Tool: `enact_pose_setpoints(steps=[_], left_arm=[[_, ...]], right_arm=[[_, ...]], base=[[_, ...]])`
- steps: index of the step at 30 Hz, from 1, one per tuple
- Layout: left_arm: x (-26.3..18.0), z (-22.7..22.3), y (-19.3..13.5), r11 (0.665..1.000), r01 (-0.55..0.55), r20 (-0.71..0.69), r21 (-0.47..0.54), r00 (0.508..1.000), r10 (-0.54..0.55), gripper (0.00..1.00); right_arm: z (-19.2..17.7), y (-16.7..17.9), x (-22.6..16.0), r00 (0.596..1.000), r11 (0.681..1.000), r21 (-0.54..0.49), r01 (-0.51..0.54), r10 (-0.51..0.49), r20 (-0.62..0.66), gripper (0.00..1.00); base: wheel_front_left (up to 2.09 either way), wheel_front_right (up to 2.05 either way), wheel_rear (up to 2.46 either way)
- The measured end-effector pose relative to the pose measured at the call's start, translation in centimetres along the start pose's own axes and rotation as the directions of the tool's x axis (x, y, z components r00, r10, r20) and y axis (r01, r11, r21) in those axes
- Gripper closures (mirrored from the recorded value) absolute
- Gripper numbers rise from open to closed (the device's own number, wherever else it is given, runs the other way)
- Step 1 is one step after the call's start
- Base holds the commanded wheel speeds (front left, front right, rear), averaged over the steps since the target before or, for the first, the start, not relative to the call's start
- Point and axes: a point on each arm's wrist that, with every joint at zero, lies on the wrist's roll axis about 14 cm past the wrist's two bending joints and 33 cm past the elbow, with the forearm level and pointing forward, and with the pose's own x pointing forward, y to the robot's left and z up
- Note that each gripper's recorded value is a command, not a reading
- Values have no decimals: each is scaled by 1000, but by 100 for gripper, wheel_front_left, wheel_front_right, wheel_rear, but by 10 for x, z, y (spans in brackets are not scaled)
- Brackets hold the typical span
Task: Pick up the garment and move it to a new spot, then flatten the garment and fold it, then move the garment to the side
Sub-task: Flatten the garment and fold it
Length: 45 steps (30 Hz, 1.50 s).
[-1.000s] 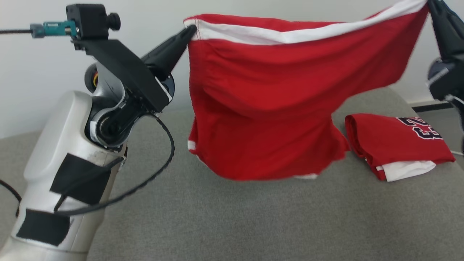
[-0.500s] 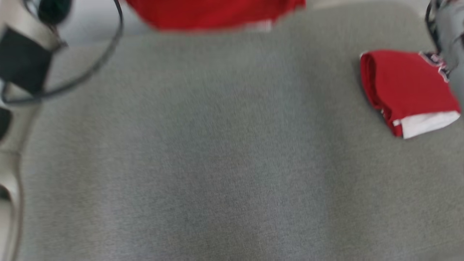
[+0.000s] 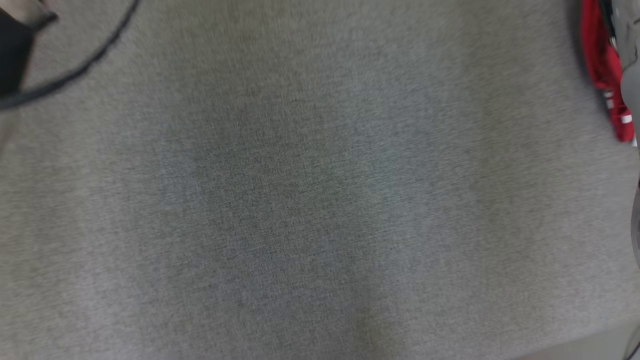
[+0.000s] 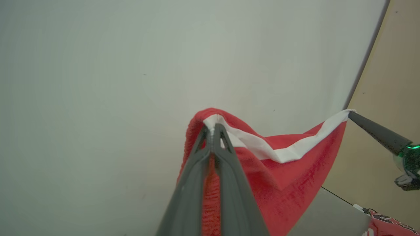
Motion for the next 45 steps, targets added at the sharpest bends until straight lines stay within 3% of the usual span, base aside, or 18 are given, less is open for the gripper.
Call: enact_pose_setpoints(steps=[6, 15, 22, 32, 45], left_arm=[[-43, -82, -14, 983, 43, -128, -180, 990, -67, 100], [-127, -102, -62, 908, 42, -265, -417, 950, -165, 100], [-189, -79, -103, 878, -19, -358, -478, 917, -175, 100], [-249, -53, -158, 876, -75, -440, -477, 883, -164, 100], [-300, -9, -224, 819, -144, -419, -555, 899, -126, 100]], right_arm=[[-83, -1, -35, 991, 1000, -3, -29, 28, -128, 100], [-121, 2, -134, 954, 998, 40, -56, 65, -291, 100], [-120, 12, -210, 911, 994, 99, -42, 79, -406, 100], [-105, 24, -283, 856, 989, 143, -48, 114, -504, 100], [-57, 35, -353, 833, 981, 164, -100, 172, -526, 100]], base=[[0, 0, 0], [0, 0, 0], [0, 0, 0], [0, 0, 0], [0, 0, 0]])
